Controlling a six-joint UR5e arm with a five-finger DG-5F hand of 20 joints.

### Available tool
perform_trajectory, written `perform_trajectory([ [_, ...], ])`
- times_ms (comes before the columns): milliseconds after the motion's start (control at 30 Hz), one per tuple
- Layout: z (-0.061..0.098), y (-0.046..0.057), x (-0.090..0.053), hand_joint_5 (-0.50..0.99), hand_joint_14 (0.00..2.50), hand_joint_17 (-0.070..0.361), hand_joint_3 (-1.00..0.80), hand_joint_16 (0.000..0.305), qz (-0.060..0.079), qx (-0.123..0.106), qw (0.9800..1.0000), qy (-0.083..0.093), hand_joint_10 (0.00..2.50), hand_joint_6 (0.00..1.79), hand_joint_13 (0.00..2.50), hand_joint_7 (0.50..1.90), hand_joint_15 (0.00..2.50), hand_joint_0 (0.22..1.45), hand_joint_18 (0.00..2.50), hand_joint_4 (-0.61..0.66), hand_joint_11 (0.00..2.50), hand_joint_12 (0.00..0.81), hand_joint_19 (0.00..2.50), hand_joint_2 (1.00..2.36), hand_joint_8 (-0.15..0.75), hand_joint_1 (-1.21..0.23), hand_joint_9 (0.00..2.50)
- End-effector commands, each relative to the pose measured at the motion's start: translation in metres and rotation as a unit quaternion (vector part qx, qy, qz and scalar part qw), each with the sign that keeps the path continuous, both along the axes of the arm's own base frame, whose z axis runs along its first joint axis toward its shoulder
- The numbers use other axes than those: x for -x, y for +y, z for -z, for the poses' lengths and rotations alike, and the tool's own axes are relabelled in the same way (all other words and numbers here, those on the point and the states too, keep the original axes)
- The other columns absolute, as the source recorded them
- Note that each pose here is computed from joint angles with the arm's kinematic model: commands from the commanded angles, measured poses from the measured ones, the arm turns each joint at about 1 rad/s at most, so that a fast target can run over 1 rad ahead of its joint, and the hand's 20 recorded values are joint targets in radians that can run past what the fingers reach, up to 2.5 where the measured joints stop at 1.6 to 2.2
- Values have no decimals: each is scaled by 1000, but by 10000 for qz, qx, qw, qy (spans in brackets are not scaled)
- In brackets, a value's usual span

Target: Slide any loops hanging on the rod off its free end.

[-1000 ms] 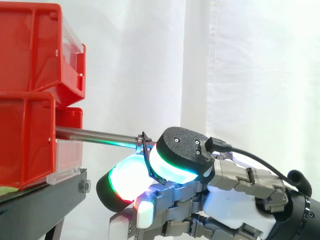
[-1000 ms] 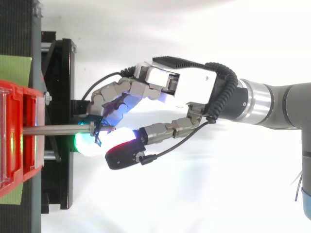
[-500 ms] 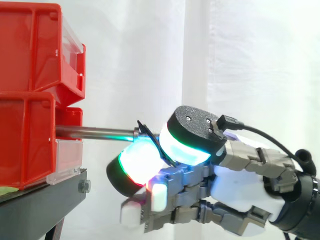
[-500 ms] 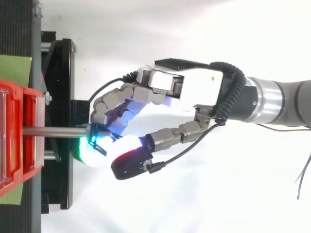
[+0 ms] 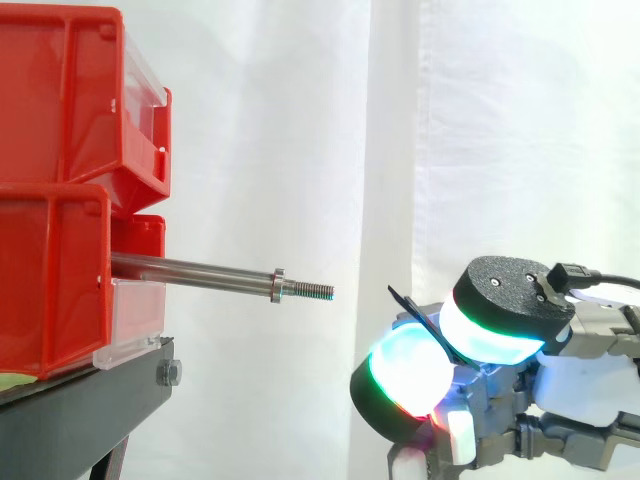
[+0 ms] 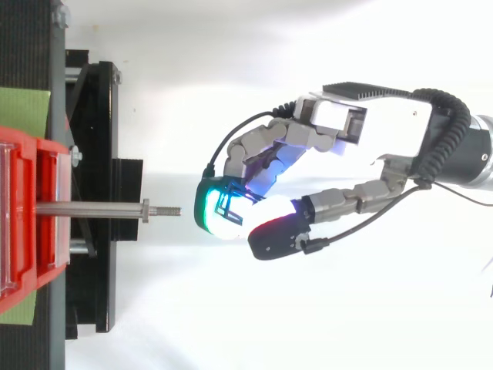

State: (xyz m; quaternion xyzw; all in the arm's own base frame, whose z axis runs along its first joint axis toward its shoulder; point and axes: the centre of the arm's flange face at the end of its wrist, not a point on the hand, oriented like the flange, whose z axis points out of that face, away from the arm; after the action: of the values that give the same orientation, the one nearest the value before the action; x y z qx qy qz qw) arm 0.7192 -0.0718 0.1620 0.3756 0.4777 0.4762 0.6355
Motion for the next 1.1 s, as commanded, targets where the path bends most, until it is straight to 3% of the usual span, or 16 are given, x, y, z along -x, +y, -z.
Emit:
perform_trajectory([
  [0, -1, -1, 6, -197, 10, 113, -104, 50, 6, -39, 9997, 249, 11, 867, 813, 960, 274, 627, 698, 292, 554, 363, 377, 1015, 376, -666, 947],
  [67, -6, -3, 11, -195, 9, 112, -143, 50, 22, -20, 9990, 447, 11, 865, 815, 974, 274, 617, 695, 289, 565, 361, 379, 1014, 378, -648, 958],
  [300, -24, -2, 18, -179, 10, 104, -308, 46, 17, 14, 9975, 706, 14, 855, 822, 1043, 289, 621, 669, 241, 554, 348, 409, 1014, 359, -506, 991],
  [433, -37, -2, 25, -182, 10, 104, -246, 46, 103, 24, 9960, 883, 15, 861, 835, 1055, 290, 627, 693, 231, 549, 347, 399, 1017, 362, -501, 966],
  [500, -38, -5, 30, -190, 11, 104, -191, 46, 191, 8, 9941, 1064, 12, 873, 828, 1031, 281, 628, 698, 239, 560, 350, 392, 1019, 357, -546, 934],
  [600, -38, -5, 30, -206, 11, 104, -125, 46, 204, -5, 9937, 1102, 14, 890, 820, 992, 286, 644, 702, 223, 565, 347, 389, 1021, 358, -654, 879],
  [833, -38, -3, 30, -214, 11, 103, -245, 46, 186, -27, 9938, 1093, 12, 894, 818, 889, 302, 688, 708, 192, 592, 335, 389, 1017, 341, -739, 849],
  [967, -40, -4, 28, -211, 12, 102, -363, 45, 193, -77, 9941, 1069, 15, 900, 836, 920, 303, 699, 716, 187, 616, 327, 387, 1010, 334, -777, 891],
  [1067, -41, -4, 28, -203, 11, 100, -408, 45, 186, -120, 9939, 1082, 15, 902, 861, 979, 310, 679, 737, 202, 626, 332, 391, 1008, 348, -712, 950],
])
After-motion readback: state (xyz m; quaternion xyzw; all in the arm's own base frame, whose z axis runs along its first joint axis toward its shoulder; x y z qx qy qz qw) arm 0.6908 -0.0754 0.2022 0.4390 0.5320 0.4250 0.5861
